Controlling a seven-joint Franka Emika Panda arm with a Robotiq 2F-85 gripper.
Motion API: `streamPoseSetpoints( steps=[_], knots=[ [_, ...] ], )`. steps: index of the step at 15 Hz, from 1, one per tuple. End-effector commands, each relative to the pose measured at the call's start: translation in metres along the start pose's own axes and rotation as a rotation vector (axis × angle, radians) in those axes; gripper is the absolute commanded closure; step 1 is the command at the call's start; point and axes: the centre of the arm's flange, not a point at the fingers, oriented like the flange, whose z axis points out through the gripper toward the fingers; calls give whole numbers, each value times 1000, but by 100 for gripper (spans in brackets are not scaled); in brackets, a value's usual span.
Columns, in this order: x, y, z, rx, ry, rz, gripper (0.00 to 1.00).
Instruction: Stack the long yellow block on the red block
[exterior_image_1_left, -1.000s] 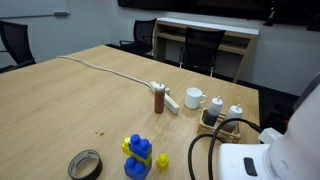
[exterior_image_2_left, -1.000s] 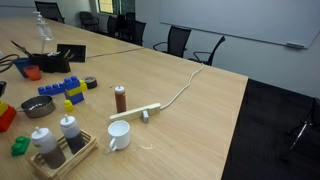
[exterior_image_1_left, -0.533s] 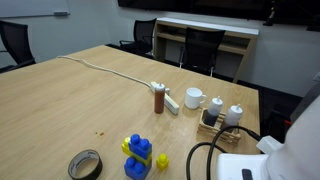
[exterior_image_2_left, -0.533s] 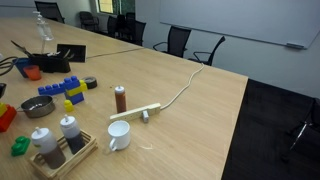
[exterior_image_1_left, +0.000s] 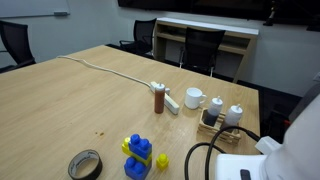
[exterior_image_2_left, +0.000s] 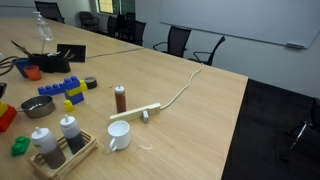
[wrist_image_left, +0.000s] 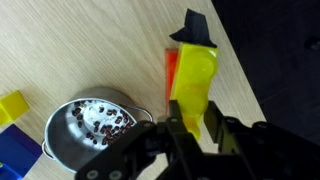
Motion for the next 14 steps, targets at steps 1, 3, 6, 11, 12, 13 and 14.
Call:
streamPoseSetpoints(
  steps=[1, 3, 6, 11, 12, 13, 14],
  knots=[
    [11, 0, 7, -18, 7, -21, 93],
    [15, -2, 11, -31, -1, -47, 93],
    [18, -7, 17, -38, -8, -78, 93],
    [16, -9, 28, -27, -23, -79, 93],
    [15, -9, 29, -27, -24, -80, 93],
    [14, -9, 30, -29, -23, -82, 93],
    [12, -7, 33, -31, -22, -79, 93]
  ],
)
